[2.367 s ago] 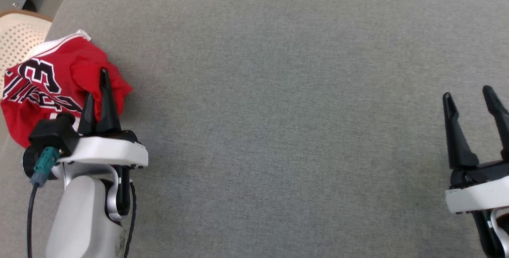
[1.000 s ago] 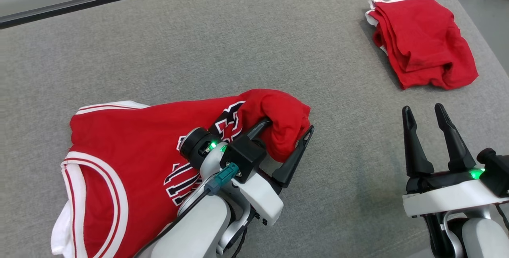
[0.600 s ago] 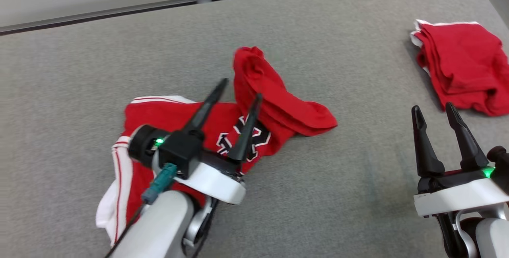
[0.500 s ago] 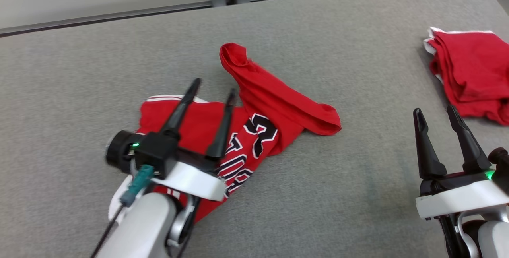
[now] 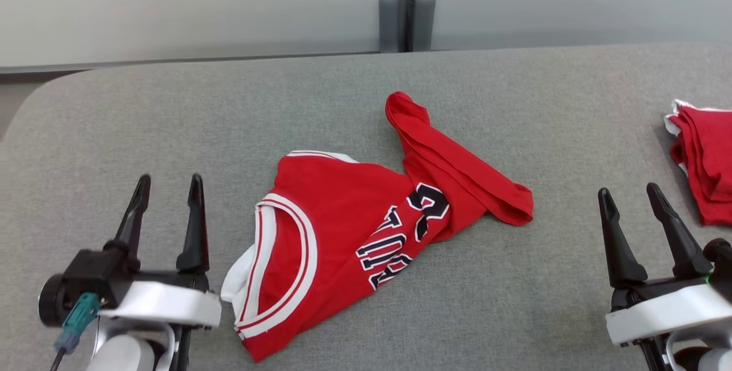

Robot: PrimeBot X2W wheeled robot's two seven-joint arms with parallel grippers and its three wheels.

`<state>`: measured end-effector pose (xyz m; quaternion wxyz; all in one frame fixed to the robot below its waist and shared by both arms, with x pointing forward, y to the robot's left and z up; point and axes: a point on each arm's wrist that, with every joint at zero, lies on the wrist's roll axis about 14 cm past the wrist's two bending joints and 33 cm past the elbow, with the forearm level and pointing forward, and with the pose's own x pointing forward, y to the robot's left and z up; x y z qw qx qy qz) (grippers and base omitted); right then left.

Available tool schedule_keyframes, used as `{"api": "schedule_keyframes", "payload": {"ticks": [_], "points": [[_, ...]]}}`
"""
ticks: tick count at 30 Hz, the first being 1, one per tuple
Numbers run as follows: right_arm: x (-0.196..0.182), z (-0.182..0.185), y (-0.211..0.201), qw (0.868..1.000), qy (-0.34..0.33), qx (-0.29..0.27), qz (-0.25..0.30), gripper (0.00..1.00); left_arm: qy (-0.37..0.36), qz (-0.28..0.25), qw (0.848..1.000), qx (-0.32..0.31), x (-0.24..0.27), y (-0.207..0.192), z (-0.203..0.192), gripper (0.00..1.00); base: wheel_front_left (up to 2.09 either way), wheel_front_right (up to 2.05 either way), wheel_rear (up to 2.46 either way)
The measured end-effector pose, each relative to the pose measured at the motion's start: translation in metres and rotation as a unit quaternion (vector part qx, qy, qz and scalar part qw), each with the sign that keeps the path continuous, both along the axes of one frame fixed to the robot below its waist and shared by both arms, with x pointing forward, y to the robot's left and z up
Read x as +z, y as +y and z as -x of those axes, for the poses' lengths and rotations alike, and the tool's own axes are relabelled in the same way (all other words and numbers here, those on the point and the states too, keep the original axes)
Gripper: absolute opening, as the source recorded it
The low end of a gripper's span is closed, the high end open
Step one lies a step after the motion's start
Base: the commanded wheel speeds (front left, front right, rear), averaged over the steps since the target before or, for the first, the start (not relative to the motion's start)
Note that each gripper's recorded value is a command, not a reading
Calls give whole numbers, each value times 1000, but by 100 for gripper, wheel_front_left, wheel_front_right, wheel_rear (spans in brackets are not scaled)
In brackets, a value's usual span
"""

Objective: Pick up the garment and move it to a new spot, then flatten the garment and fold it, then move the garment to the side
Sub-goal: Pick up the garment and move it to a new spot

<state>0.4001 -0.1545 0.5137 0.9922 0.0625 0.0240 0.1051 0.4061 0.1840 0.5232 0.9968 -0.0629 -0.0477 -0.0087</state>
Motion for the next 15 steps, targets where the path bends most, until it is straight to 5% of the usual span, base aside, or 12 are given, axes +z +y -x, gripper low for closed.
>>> {"api": "schedule_keyframes", "payload": {"ticks": [15], "points": [[7,32,-1,1000,5,-2,8,100,20,5,1000,-1,0,5,45,100,0,0,0]]}}
